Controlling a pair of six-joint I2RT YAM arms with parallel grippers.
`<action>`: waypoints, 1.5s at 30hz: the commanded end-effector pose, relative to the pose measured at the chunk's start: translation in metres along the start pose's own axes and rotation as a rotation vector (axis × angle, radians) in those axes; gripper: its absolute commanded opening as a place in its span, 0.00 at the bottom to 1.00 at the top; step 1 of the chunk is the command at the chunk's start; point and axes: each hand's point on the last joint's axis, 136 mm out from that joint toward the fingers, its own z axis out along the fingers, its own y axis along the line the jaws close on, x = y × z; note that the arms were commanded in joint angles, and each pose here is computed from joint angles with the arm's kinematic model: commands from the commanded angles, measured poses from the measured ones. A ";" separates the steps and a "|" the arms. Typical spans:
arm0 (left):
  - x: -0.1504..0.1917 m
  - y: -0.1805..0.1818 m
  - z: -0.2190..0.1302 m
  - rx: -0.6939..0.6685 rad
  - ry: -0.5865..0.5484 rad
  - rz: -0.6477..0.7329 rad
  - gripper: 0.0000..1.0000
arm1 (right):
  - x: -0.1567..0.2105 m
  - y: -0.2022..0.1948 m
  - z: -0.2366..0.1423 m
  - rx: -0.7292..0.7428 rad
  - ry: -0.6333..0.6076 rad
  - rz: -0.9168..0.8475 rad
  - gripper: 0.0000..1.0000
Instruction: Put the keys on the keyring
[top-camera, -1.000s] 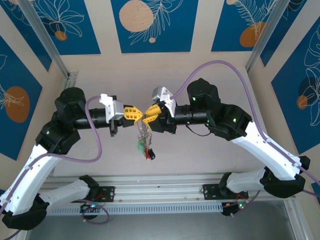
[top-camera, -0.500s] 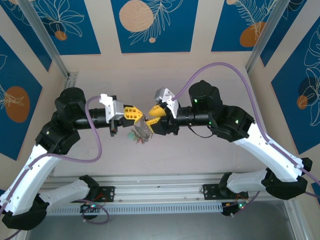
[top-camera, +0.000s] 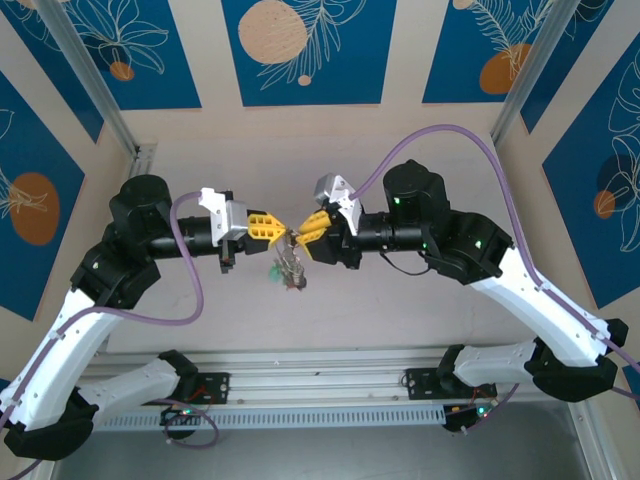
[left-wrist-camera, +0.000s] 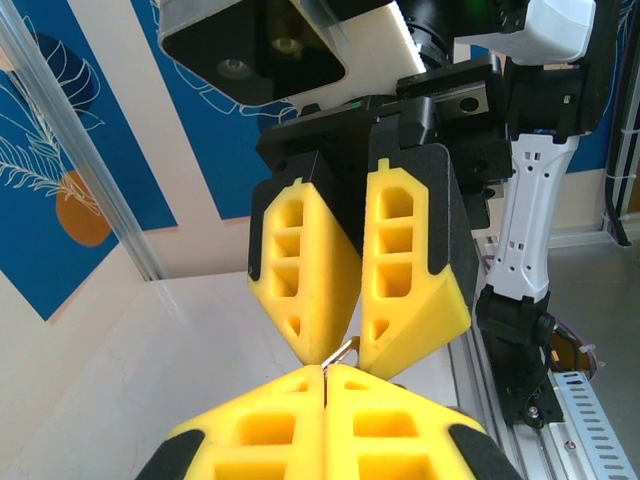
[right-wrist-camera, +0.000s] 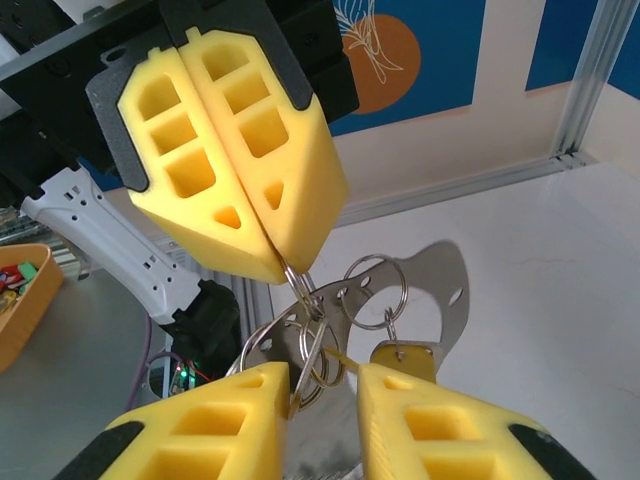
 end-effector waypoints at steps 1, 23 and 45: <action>-0.016 -0.005 -0.004 0.018 -0.056 0.054 0.00 | -0.011 0.003 0.001 -0.028 -0.023 -0.011 0.26; -0.005 0.002 -0.004 -0.021 -0.015 0.053 0.00 | -0.034 0.012 0.006 0.170 0.056 -0.325 0.06; -0.052 -0.009 -0.021 -0.004 -0.179 0.045 0.00 | -0.034 0.001 0.009 0.355 0.102 -0.462 0.00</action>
